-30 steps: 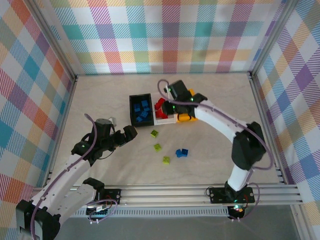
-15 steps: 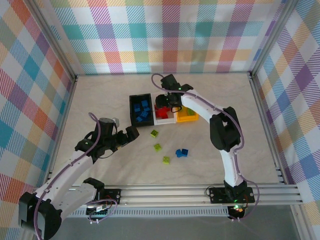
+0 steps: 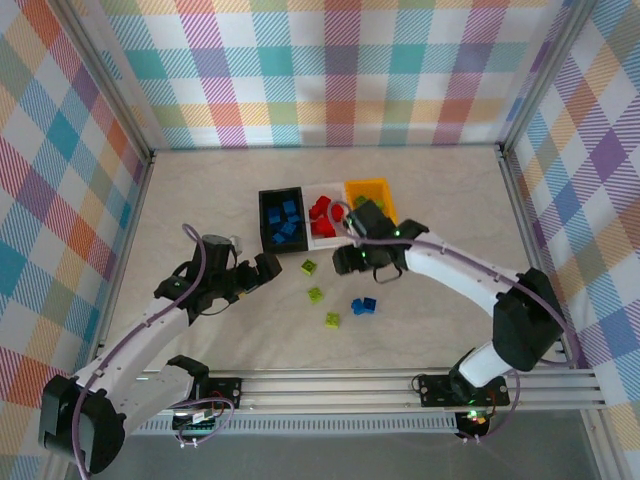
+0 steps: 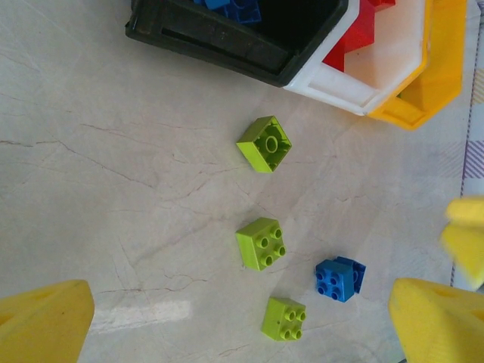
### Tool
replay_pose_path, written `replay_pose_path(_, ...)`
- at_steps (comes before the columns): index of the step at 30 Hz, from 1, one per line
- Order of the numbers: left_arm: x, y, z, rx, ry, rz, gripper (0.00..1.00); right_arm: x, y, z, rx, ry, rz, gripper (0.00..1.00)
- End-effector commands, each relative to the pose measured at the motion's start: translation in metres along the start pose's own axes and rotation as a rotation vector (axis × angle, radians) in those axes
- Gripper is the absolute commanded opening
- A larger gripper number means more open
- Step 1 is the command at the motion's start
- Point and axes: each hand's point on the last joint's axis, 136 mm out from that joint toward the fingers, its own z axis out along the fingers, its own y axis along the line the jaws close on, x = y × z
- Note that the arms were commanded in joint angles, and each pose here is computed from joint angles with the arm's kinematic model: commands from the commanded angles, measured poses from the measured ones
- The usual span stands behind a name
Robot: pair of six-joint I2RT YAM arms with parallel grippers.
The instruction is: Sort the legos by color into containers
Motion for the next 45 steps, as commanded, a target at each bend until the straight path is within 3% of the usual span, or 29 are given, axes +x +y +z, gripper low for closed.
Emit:
replay_pose_path(1, 0.003, 0.003, 0.006, 0.017, 0.016, 0.007, 1.00, 0.051, -0.004, 0.005, 0.027, 0.125, -0.020, 0.60)
replay_pose_path(5, 0.006, 0.005, 0.012, 0.017, 0.029, -0.004, 1.00, 0.078, -0.002, 0.016, 0.062, 0.178, -0.077, 0.57)
replay_pose_path(14, 0.006, 0.007, 0.012, 0.008, 0.033, -0.006, 1.00, 0.079, 0.000, 0.034, 0.132, 0.192, -0.154, 0.44)
replay_pose_path(27, 0.006, 0.007, 0.014, 0.008, 0.038, -0.006, 1.00, 0.086, 0.014, 0.048, 0.122, 0.203, -0.191, 0.41)
replay_pose_path(36, 0.008, 0.008, 0.014, 0.007, 0.043, -0.007, 1.00, 0.090, 0.000, 0.061, 0.209, 0.236, -0.199, 0.40)
replay_pose_path(45, 0.007, 0.007, 0.012, 0.005, 0.042, 0.002, 1.00, 0.060, 0.016, 0.038, 0.150, 0.115, -0.215, 0.25)
